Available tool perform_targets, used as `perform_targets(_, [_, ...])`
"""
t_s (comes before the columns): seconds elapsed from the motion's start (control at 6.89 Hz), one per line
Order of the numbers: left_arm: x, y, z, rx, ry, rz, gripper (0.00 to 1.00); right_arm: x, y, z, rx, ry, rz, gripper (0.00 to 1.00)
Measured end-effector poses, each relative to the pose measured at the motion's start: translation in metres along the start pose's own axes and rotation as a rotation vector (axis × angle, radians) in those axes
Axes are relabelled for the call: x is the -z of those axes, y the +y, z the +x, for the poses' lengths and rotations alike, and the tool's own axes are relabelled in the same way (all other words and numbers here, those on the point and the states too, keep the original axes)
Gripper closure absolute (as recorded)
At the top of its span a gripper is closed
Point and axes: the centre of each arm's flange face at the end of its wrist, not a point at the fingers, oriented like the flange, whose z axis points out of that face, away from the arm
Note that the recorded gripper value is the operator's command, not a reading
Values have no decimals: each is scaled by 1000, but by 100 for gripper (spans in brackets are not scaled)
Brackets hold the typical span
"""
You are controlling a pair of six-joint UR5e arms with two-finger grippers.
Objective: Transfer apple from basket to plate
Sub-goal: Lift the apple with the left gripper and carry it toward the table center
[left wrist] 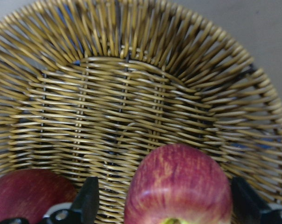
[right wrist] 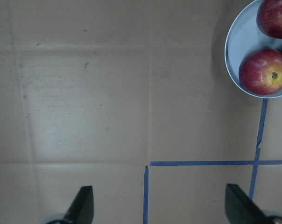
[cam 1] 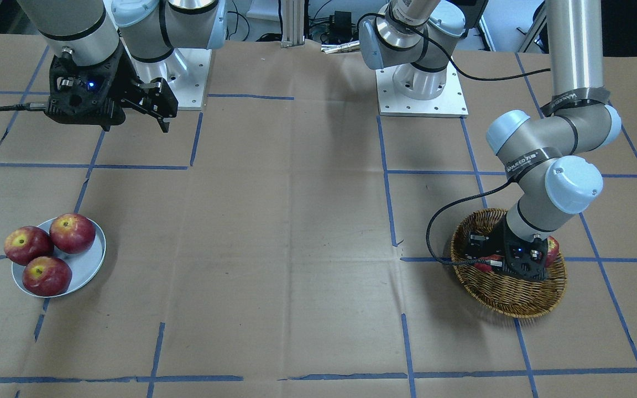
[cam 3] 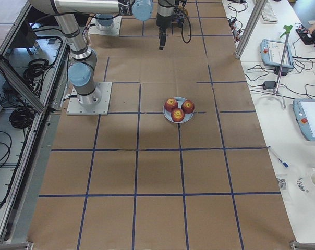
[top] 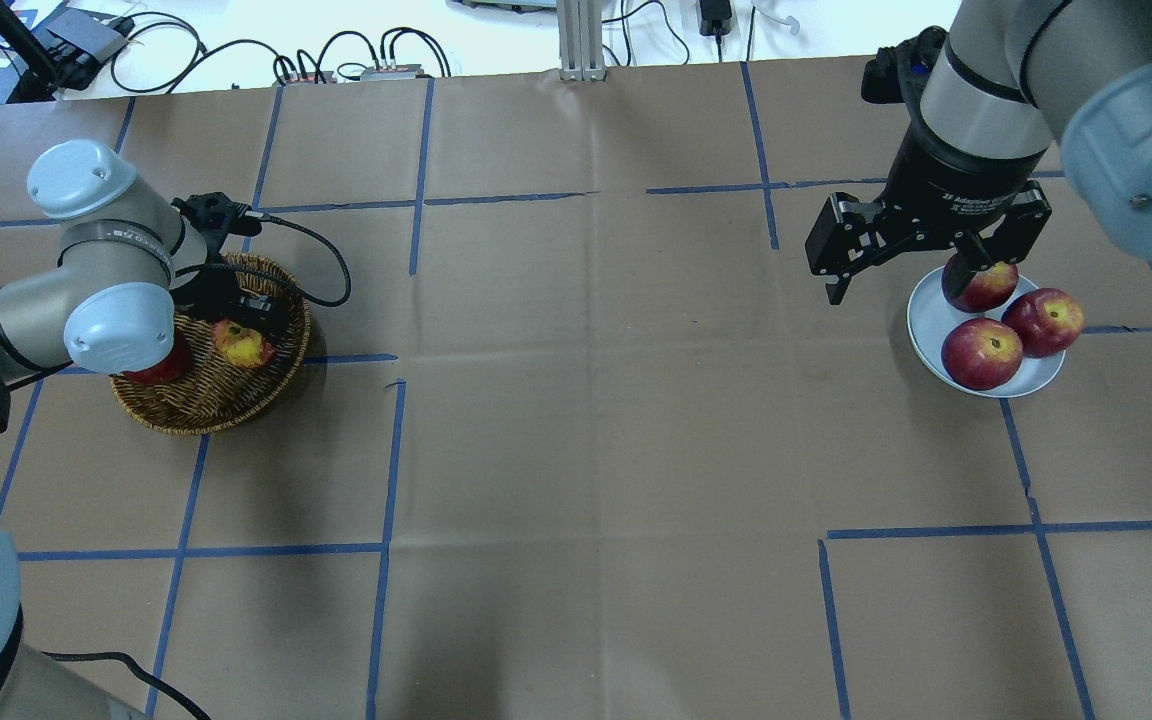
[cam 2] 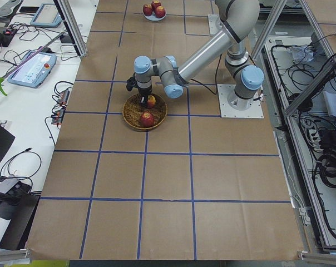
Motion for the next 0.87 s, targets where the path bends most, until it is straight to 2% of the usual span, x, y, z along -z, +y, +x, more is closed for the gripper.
perform_targets(0.15, [27,-22,10,20,-21,39,70,0,0,0,0,0,0,0])
perform_targets(0.44, [70,-69,101,100,-18,75,70,0,0,0,0,-1,0,0])
perform_targets(0.58, [74,-88,169,139,-10,76,70,0,0,0,0,-1,-1,0])
perform_targets(0.87, [50,-113,302,142,-70,64,70,0,0,0,-1,-2,0,0])
